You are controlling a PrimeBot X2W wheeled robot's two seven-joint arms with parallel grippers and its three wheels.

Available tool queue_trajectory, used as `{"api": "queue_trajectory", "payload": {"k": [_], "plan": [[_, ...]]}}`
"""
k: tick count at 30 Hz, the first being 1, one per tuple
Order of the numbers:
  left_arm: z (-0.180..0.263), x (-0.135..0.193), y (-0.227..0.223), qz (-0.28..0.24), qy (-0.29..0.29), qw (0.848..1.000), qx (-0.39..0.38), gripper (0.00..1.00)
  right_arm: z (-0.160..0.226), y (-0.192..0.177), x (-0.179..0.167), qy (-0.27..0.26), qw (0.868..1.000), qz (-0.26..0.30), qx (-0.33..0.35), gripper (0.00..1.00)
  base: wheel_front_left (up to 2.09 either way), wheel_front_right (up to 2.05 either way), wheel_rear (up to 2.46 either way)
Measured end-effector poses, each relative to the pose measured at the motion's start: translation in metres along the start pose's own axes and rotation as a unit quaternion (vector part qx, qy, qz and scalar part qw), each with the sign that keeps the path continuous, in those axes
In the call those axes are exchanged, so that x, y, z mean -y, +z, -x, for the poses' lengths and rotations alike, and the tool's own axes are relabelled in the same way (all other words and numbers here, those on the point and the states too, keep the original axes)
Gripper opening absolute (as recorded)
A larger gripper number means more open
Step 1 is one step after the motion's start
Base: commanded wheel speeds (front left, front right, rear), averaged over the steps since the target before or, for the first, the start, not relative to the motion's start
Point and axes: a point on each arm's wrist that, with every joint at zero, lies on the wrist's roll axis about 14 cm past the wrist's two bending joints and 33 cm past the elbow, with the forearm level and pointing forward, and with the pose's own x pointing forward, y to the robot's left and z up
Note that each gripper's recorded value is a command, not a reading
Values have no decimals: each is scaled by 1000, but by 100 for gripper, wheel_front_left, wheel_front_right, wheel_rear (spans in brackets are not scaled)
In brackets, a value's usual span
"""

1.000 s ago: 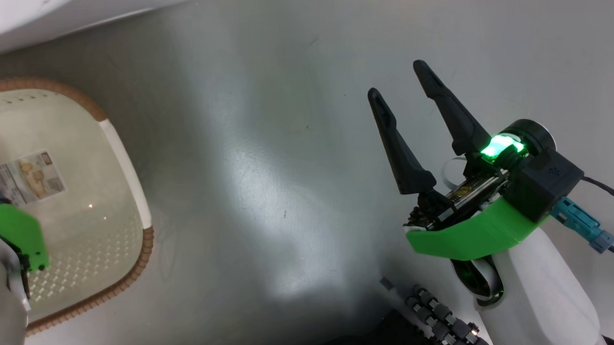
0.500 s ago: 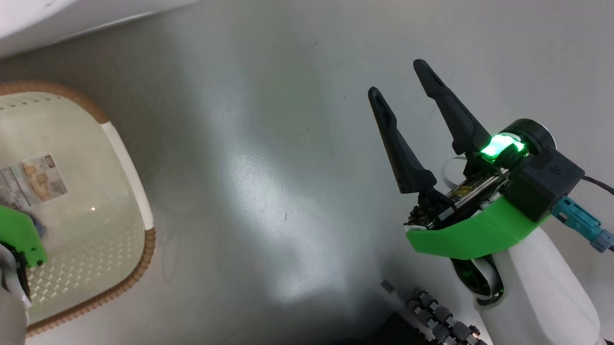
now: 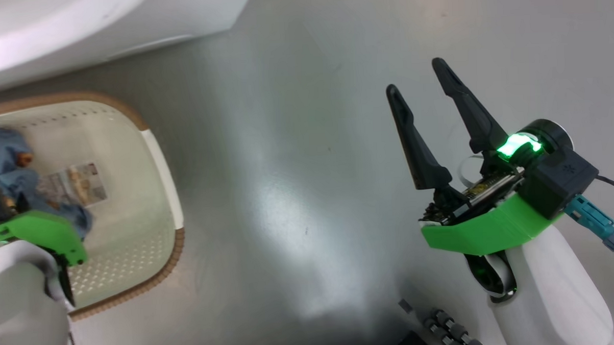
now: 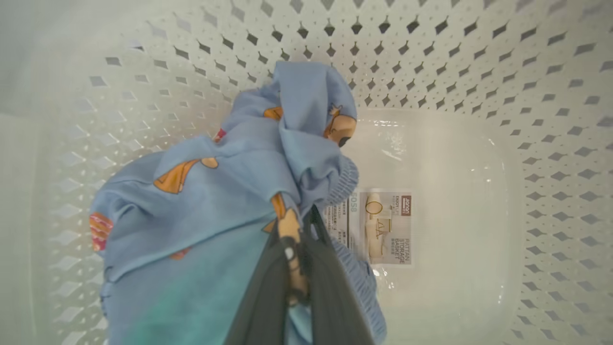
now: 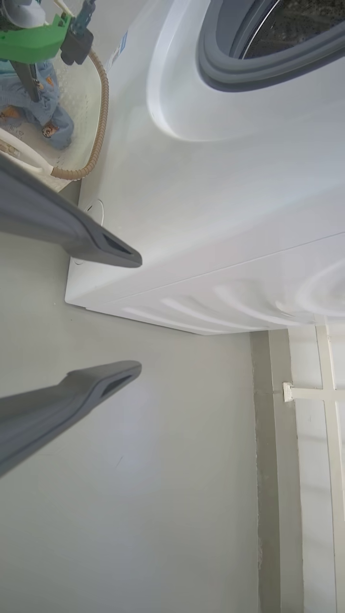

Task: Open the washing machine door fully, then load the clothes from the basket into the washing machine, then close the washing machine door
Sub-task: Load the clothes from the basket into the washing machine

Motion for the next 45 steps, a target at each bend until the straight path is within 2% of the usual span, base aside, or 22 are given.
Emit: {"api": "queue_trajectory", "payload": {"k": [9, 19, 32, 45], "plan": [[33, 0, 48, 49, -9, 995, 87, 0, 10, 13, -6, 9, 1000, 7, 8, 100, 0, 0, 0], [105, -11, 86, 76, 1, 978, 192, 0, 29, 37, -18, 20, 999, 11, 24, 100, 0, 0, 0], [206, -27, 124, 62, 5, 946, 319, 0, 69, 66, -37, 31, 998, 20, 42, 100, 0, 0, 0], [286, -27, 124, 47, -20, 919, 390, 0, 111, 95, -54, 38, 996, 22, 75, 100, 0, 0, 0]]}}
